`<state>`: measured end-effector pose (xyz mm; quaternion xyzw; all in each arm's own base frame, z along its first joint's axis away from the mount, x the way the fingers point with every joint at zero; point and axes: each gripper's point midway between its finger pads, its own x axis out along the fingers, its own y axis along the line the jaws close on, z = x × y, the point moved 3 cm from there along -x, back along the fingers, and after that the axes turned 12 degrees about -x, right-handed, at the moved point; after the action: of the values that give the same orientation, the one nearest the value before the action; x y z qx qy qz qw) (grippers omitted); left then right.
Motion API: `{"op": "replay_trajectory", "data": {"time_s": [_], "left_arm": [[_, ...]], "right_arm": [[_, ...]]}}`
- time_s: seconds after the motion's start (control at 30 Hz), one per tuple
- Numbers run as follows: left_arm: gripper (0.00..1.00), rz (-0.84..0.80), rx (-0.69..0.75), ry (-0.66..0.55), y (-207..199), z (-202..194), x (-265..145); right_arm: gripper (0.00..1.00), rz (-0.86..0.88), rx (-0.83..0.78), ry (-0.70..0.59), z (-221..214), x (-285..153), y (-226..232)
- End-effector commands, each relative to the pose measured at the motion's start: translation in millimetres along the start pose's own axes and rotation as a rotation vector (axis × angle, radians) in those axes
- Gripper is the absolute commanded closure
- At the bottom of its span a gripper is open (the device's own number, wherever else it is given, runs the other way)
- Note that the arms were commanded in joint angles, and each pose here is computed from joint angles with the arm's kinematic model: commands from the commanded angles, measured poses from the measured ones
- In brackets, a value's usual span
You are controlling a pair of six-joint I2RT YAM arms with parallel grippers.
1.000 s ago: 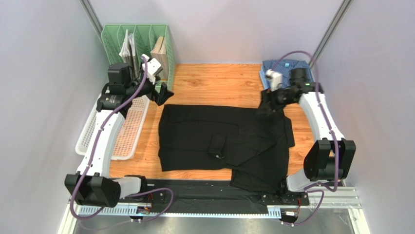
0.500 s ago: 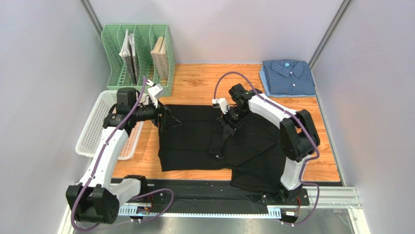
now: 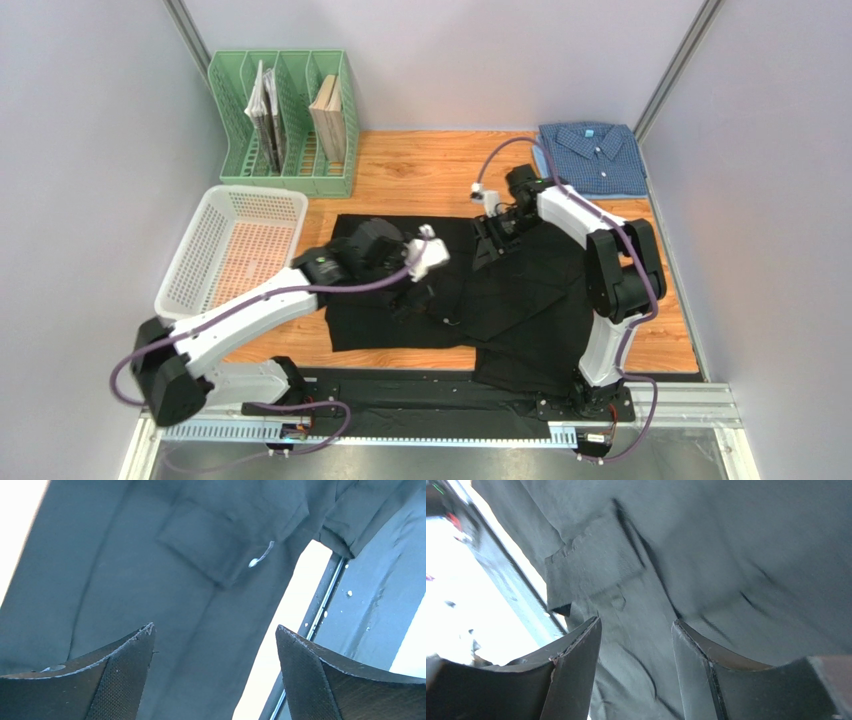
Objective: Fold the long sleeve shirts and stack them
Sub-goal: Fold the shirt
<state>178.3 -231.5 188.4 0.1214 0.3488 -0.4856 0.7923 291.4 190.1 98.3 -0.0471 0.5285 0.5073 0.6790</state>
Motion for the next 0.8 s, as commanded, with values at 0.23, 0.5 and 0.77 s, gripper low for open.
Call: {"op": "replay_trajectory", "data": {"time_s": [0.23, 0.5, 0.77], "left_arm": [[0.1, 0.178, 0.039, 0.247, -41, 29, 122], [0.2, 0.272, 0.032, 0.38, -26, 8, 167], [0.46, 0.379, 0.068, 0.44, 0, -13, 161]], "right_arm": [[0.45, -0.059, 0.236, -0.189, -39, -80, -22], [0.45, -0.08, 0.273, -0.213, -52, -100, -33], [0.45, -0.081, 0.263, -0.222, -54, -106, -32]]}}
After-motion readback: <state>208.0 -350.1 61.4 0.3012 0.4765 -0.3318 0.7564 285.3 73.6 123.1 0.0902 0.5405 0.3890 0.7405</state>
